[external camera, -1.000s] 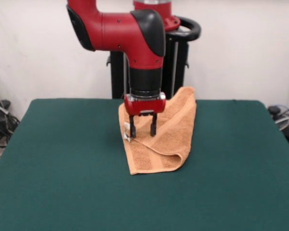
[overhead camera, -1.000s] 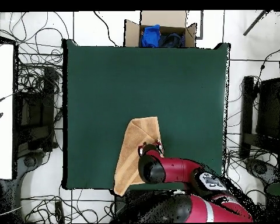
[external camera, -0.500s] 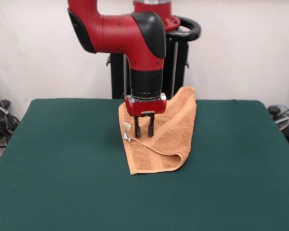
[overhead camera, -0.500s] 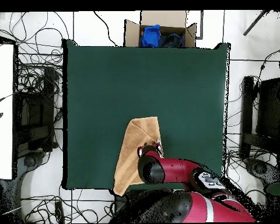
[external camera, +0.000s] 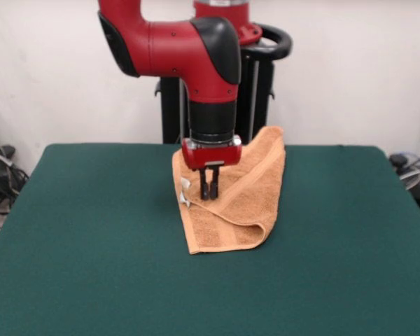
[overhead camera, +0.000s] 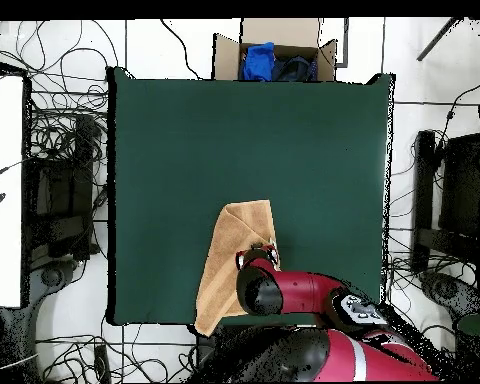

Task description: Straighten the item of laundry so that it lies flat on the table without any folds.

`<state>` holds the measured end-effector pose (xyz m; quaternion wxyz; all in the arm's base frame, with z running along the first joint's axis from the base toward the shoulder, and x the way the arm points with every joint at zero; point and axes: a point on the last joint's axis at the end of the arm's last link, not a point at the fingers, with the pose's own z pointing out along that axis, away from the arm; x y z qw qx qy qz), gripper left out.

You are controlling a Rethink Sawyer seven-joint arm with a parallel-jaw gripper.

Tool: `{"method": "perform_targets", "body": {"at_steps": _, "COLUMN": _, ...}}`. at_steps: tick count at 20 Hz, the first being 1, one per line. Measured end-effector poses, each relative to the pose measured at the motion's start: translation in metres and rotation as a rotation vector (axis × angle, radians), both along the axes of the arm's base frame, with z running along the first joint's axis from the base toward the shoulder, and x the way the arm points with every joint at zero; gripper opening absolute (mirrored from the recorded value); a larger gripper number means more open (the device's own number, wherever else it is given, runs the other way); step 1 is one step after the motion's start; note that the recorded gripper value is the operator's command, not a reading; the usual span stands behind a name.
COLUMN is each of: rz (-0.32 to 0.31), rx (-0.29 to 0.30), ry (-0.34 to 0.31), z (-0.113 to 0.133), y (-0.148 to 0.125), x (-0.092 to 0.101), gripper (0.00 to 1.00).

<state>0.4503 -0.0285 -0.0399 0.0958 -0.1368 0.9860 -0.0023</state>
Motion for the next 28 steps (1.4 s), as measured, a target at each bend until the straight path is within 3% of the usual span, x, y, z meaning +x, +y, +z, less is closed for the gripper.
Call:
{"method": "perform_targets", "body": {"at_steps": 8, "rz": 0.004, "rx": -0.008, "ry": -0.014, "z": 0.007, "y": -0.001, "x": 0.004, "gripper": 0.00}}
{"method": "perform_targets", "body": {"at_steps": 16, "rz": 0.007, "rx": -0.048, "ry": -0.078, "z": 0.054, "y": -0.009, "x": 0.019, "gripper": 0.00}}
{"method": "perform_targets", "body": {"at_steps": 25, "rz": -0.003, "rx": -0.072, "ry": -0.102, "z": 0.078, "y": -0.019, "x": 0.025, "gripper": 0.00}}
{"method": "perform_targets", "body": {"at_steps": 26, "rz": -0.005, "rx": -0.072, "ry": -0.103, "z": 0.079, "y": -0.020, "x": 0.024, "gripper": 1.00}}
{"method": "perform_targets", "body": {"at_steps": 28, "rz": -0.013, "rx": -0.072, "ry": -0.102, "z": 0.080, "y": -0.023, "x": 0.023, "gripper": 1.00}}
